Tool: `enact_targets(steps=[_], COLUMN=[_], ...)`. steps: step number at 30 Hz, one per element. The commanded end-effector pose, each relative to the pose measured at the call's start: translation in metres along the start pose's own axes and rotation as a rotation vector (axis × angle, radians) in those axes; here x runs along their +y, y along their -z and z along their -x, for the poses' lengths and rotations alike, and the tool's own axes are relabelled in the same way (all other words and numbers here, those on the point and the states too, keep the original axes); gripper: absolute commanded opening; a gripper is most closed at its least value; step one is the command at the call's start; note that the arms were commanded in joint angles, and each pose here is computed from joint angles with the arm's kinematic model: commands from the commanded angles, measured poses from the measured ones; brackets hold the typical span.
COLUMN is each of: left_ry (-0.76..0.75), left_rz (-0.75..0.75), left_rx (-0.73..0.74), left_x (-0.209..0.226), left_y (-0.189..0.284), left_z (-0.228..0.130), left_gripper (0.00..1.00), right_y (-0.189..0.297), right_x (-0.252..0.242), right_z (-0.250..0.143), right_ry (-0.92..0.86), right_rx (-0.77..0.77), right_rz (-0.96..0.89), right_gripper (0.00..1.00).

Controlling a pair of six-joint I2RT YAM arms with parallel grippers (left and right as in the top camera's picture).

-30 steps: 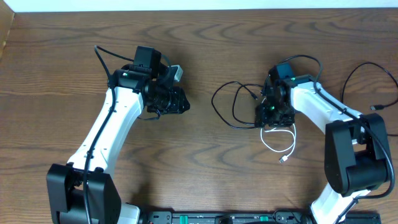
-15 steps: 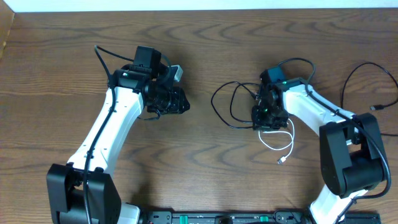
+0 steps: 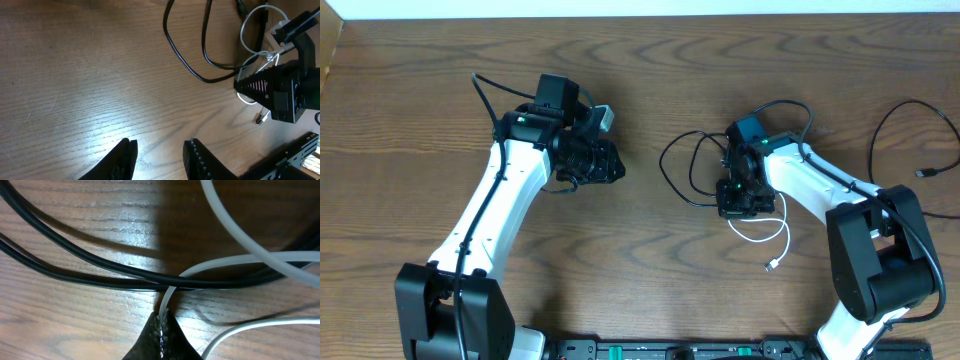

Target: Untangle cables

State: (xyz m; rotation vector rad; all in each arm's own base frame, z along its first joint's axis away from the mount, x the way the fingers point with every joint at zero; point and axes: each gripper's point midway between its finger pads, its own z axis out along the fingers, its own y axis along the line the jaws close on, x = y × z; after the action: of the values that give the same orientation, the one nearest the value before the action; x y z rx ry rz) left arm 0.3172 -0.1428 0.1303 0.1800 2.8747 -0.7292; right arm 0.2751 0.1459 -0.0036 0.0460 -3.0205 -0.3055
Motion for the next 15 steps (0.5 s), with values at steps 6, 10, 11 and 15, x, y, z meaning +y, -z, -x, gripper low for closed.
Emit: enact_targets(steps=[6, 10, 11, 15], left_ry=[-0.009, -0.009, -0.009, -0.009], left_rz=[0.014, 0.014, 0.014, 0.014], left_rx=[0.012, 0.012, 0.012, 0.012], left_x=[0.003, 0.003, 0.003, 0.003], left_y=[-0.003, -0.003, -0.003, -0.003], left_z=[-0.003, -0.003, -0.003, -0.003], left_gripper=[0.35, 0.35, 0.35, 0.35], right_y=[0.061, 0.141, 0.156, 0.194], right_x=[0.047, 0.082, 0.086, 0.079], right_z=[-0.004, 0.004, 0.004, 0.011], right_ry=[0.24, 0.364, 0.38, 0.403], right_rx=[-0.058, -0.258, -0.305, -0.476], right_rz=[0.206, 0.327, 0.334, 0.259], right_gripper=[0.01, 0.01, 0.01, 0.05])
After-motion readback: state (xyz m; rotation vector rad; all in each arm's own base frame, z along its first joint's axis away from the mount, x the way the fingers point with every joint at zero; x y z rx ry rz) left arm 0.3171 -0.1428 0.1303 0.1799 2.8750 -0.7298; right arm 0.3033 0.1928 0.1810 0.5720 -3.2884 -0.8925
